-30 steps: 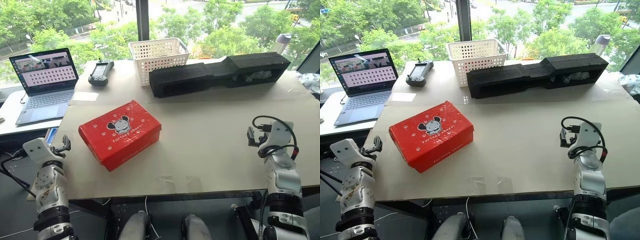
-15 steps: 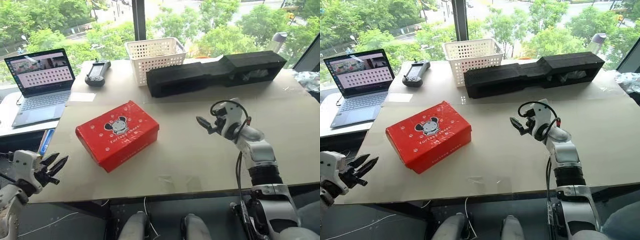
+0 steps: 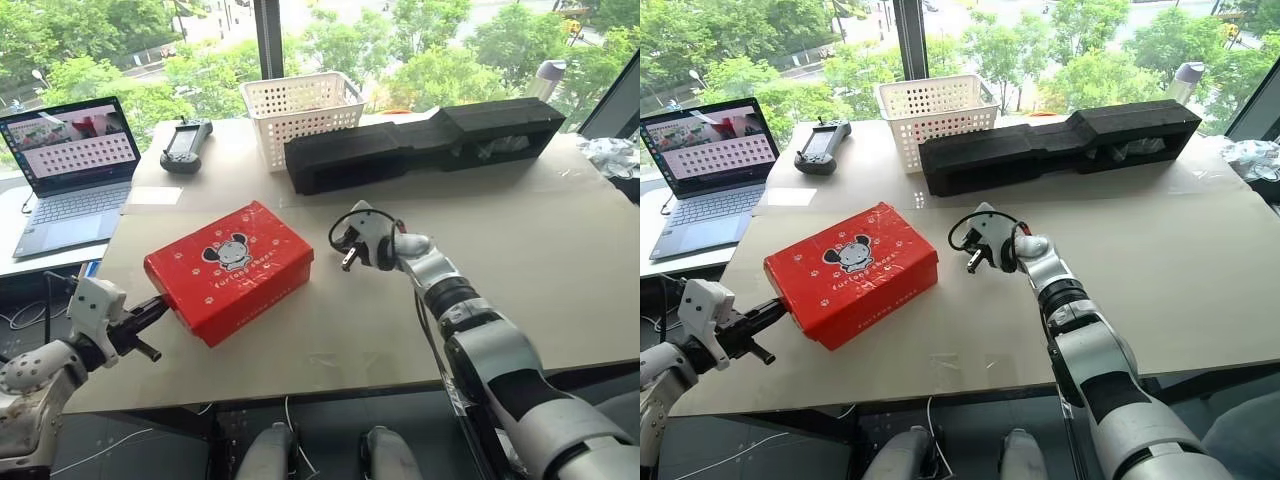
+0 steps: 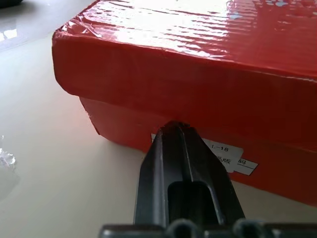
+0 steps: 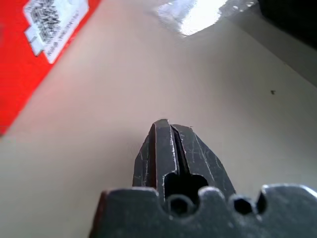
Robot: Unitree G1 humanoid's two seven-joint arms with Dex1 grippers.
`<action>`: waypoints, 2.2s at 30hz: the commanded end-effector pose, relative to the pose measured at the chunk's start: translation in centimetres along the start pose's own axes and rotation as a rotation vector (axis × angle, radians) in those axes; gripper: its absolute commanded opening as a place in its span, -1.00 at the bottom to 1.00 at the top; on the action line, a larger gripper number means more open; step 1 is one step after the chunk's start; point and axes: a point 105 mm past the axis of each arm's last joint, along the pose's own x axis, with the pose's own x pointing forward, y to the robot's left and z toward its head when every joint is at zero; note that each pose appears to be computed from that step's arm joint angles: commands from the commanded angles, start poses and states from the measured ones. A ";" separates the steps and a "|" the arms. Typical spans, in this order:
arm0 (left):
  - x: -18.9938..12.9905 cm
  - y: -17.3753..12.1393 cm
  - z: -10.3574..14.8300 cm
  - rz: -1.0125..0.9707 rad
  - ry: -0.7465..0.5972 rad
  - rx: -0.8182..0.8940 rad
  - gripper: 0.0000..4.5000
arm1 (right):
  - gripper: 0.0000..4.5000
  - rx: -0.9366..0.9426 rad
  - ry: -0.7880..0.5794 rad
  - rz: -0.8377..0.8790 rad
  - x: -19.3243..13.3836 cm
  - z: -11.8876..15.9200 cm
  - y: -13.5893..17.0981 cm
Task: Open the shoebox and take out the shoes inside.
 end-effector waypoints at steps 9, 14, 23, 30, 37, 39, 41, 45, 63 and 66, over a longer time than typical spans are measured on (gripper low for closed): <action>0.2 -0.6 0.4 -0.010 0.003 0.030 -1.00 | -0.97 -0.111 -0.219 0.239 2.3 7.2 5.0; 1.3 -0.3 0.5 -0.005 0.003 0.038 -1.00 | -0.97 -0.130 -0.258 0.297 2.3 8.2 6.6; 7.7 -2.4 2.6 -0.185 -0.048 0.116 -1.00 | -0.97 -0.073 -0.206 0.265 -0.6 4.8 6.6; 12.7 -6.1 4.1 -0.376 -0.098 0.143 -1.00 | -0.97 0.032 -0.142 0.065 -4.7 2.0 3.6; 17.4 -11.2 5.5 -0.539 -0.157 0.144 -1.00 | -0.97 0.104 -0.059 -0.160 -9.5 -1.0 -0.6; 18.7 -12.4 6.0 -0.568 -0.175 0.132 -1.00 | -0.97 0.119 -0.045 -0.200 -10.6 -1.5 -1.2; 19.5 -13.2 6.3 -0.590 -0.177 0.138 -1.00 | -0.97 0.127 -0.038 -0.224 -11.3 -1.7 -1.6; 20.7 -14.5 7.2 -0.636 -0.190 0.159 -1.00 | -0.97 0.134 -0.024 -0.253 -12.1 -2.0 -1.7; 16.8 -10.0 7.1 -0.573 -0.258 0.221 -1.00 | -0.97 0.132 0.049 -0.325 -16.4 -3.3 -3.0; 15.5 -8.7 7.3 -0.552 -0.265 0.218 -1.00 | -0.97 0.123 0.079 -0.318 -17.1 -3.6 -3.1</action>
